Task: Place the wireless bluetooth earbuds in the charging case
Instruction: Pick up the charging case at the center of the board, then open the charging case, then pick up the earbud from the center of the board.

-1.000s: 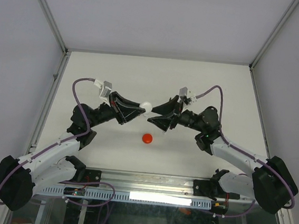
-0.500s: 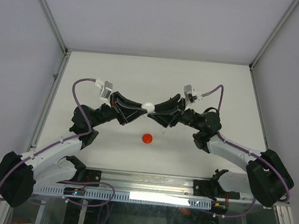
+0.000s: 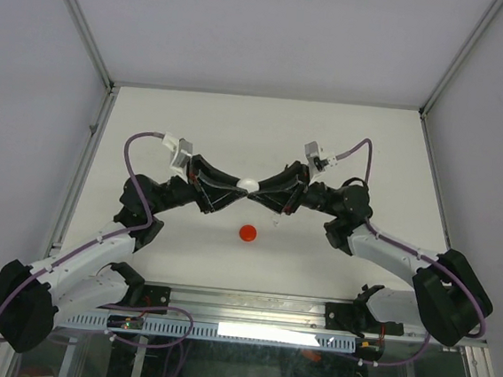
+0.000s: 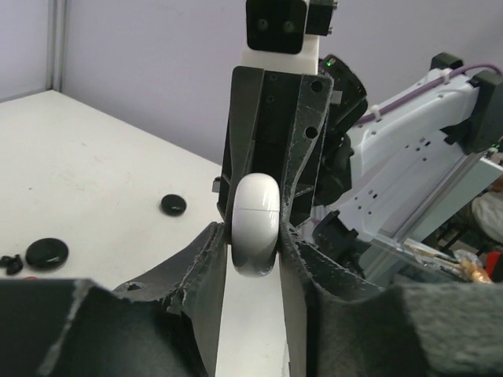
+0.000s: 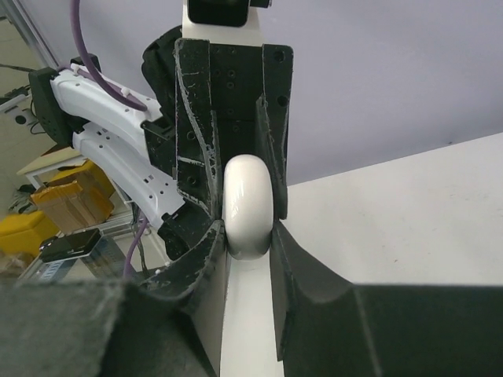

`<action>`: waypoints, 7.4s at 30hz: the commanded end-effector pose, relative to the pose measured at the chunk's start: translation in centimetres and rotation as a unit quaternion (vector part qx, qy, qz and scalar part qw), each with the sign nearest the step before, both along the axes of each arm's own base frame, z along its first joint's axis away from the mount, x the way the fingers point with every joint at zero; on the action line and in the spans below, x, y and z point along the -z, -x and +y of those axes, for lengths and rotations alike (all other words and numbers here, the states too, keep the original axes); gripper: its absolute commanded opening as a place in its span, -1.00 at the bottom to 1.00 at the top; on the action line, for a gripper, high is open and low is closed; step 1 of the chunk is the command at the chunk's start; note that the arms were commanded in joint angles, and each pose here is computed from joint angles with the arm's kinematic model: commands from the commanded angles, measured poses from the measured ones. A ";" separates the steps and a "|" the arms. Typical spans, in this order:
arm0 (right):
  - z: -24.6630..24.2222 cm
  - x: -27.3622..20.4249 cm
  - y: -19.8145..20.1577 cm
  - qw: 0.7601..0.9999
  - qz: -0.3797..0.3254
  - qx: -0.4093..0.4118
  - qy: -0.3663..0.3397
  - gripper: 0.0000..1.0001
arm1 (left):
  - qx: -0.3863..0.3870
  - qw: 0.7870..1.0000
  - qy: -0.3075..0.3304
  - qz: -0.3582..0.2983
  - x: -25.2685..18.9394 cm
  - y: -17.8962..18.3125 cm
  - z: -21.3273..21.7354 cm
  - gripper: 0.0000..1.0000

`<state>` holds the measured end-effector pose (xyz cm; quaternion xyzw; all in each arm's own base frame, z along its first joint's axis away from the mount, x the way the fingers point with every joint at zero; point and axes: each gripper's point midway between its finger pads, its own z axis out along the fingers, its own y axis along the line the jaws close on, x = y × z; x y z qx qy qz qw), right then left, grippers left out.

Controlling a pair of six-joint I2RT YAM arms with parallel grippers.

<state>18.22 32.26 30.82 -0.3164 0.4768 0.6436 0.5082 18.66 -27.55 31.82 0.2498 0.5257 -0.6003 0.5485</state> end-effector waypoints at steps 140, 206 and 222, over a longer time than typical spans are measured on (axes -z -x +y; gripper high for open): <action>-1.2 3.1 1.6 0.981 -0.128 0.050 0.138 -1.00 | -0.142 0.984 -0.094 0.055 0.3 -5.2 1.1 0.74; -9.6 11.2 -3.5 0.913 -0.058 0.317 0.249 -1.00 | -0.319 0.741 -0.417 0.419 27.8 -16.6 -1.2 -0.24; -9.5 11.1 -3.3 0.915 -0.055 0.313 0.247 -1.00 | -0.344 0.705 -0.488 0.383 29.2 -16.1 -0.1 -0.45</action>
